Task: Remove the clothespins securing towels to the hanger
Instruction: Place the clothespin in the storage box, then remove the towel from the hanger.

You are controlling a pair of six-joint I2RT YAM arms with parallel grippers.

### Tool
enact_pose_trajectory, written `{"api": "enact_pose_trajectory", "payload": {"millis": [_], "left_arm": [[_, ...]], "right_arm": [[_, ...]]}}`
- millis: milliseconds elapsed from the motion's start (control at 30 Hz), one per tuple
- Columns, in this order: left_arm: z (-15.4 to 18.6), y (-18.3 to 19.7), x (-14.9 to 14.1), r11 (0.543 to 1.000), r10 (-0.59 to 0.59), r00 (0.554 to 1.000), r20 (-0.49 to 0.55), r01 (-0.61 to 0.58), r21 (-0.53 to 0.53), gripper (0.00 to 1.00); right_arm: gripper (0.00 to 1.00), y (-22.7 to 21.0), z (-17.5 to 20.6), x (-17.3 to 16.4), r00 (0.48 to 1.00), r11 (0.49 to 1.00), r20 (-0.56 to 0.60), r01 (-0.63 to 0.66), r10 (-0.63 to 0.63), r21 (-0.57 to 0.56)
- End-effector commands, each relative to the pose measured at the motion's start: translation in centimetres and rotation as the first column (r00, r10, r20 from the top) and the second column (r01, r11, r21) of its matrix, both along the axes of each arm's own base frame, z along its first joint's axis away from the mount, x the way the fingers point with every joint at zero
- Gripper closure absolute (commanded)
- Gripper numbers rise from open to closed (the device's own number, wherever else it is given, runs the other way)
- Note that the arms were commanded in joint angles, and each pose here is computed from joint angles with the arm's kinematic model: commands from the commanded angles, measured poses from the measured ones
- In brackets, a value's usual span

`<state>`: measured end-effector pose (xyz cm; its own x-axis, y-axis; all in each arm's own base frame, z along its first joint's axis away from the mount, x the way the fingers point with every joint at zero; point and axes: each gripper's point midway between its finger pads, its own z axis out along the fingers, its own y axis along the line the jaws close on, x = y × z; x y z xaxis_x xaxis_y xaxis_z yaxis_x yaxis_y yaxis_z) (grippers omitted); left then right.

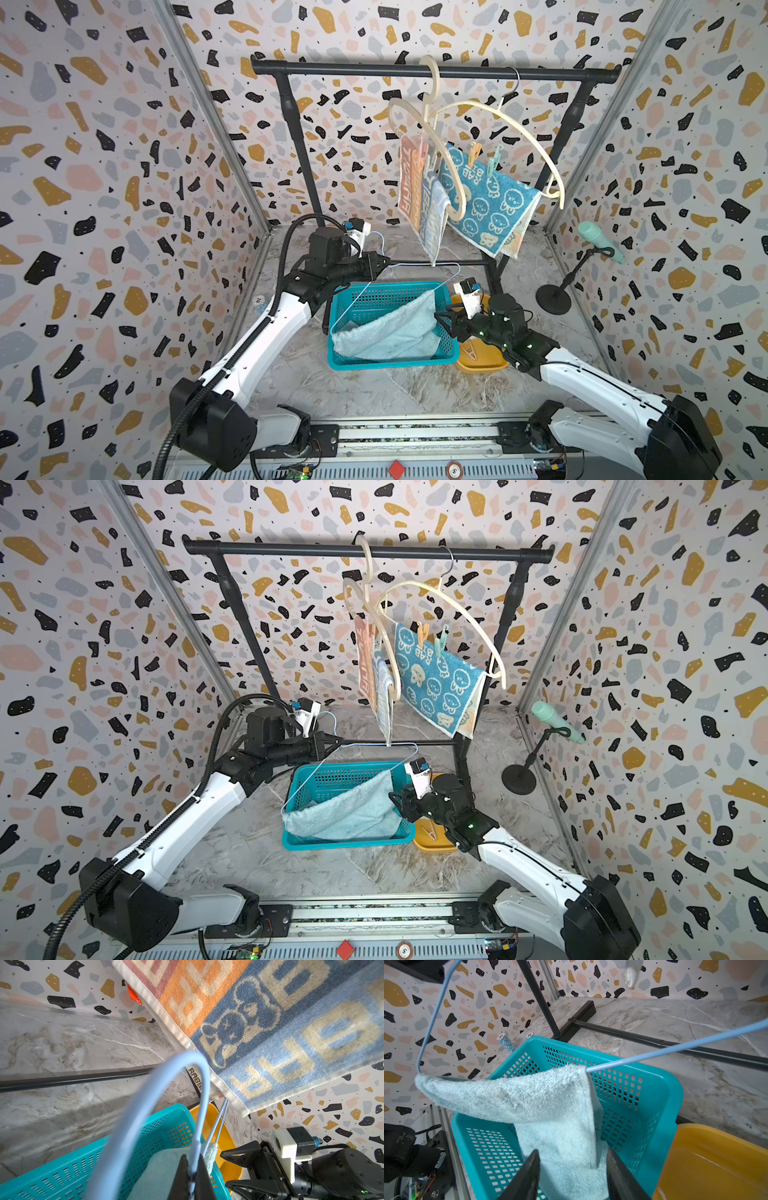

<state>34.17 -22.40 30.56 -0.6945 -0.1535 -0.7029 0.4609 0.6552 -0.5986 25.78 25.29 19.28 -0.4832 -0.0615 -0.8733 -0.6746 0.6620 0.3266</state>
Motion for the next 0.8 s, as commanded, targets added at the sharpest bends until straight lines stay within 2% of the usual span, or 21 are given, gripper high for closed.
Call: {"api": "enact_pose_trajectory", "payload": {"millis": [0, 500, 767], "left_arm": [[3.2, 0.4, 0.1, 0.999, 0.019, 0.997, 0.076, -0.016, -0.039, 1.00], [4.5, 0.6, -0.1, 0.999, 0.027, 0.995, 0.096, -0.023, -0.044, 1.00], [4.6, 0.6, 0.1, 0.999, 0.027, 0.995, 0.095, -0.023, -0.043, 1.00]], "right_arm": [[0.50, 1.0, 3.8, 1.0, 0.994, 0.997, 0.108, -0.016, 0.008, 0.070], [0.58, 2.2, 3.8, 3.6, 0.989, 0.997, 0.146, -0.024, 0.013, 0.071], [0.67, 3.3, 3.4, 3.9, 0.990, 0.995, 0.130, -0.071, 0.061, 0.069]]}}
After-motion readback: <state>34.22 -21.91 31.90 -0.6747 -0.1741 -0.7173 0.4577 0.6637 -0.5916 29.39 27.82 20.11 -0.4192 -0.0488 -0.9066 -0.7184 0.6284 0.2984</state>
